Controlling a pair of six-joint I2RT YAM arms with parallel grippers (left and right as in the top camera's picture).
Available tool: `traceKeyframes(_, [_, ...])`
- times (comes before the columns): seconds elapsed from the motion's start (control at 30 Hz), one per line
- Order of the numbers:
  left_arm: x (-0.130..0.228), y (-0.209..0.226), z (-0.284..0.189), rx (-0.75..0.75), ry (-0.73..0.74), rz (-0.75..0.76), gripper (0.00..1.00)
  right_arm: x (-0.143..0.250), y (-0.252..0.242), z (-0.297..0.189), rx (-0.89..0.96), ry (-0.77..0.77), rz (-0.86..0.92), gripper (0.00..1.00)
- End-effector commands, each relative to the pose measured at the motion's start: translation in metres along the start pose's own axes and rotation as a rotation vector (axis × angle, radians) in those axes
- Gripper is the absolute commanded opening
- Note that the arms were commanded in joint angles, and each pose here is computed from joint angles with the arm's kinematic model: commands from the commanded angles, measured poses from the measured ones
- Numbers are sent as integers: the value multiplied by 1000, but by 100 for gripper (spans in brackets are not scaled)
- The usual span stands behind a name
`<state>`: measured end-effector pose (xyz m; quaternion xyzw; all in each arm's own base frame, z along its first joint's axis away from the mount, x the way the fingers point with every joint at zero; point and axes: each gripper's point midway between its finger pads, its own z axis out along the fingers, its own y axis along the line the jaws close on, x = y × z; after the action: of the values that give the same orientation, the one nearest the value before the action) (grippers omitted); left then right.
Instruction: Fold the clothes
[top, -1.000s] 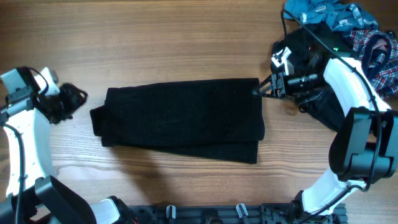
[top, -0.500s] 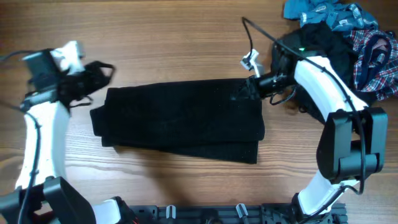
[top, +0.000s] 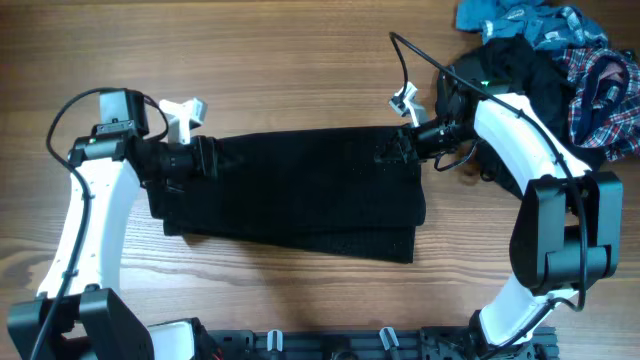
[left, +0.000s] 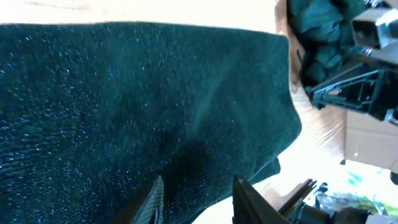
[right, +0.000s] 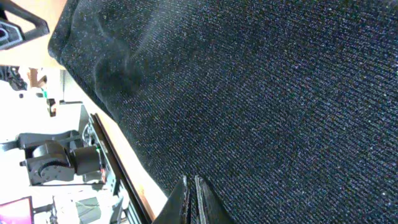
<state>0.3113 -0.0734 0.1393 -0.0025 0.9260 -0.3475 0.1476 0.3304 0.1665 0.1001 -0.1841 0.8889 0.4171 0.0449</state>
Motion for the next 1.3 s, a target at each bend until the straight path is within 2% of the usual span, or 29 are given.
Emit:
traceKeyframes(0.0, [27,24,14,-78,70,-24,24,0,3,-3,8,-10,-7,4])
traceKeyframes(0.07, [36,49,23,-169,86,-133,14,-1,3,-3,8,-12,-11,4])
traceKeyframes(0.2, [40,101,33,-386,42,-347,4,1,8,3,8,6,-21,4])
traceKeyframes(0.37, [58,147,30,-646,61,-504,4,8,-14,11,192,66,18,4])
traceKeyframes(0.47, [65,157,42,-656,89,-568,4,7,-14,17,220,75,12,4])
traceKeyframes(0.73, [68,164,57,-631,115,-583,4,12,49,46,-19,110,-106,4])
traceKeyframes(1.0, [57,156,64,-562,83,-572,4,32,97,82,-107,204,-203,4])
traceKeyframes(1.13, [54,157,64,-559,73,-567,4,37,104,99,-74,235,-236,4])
traceKeyframes(1.27, [51,157,65,-554,61,-561,4,45,84,113,4,283,-219,4])
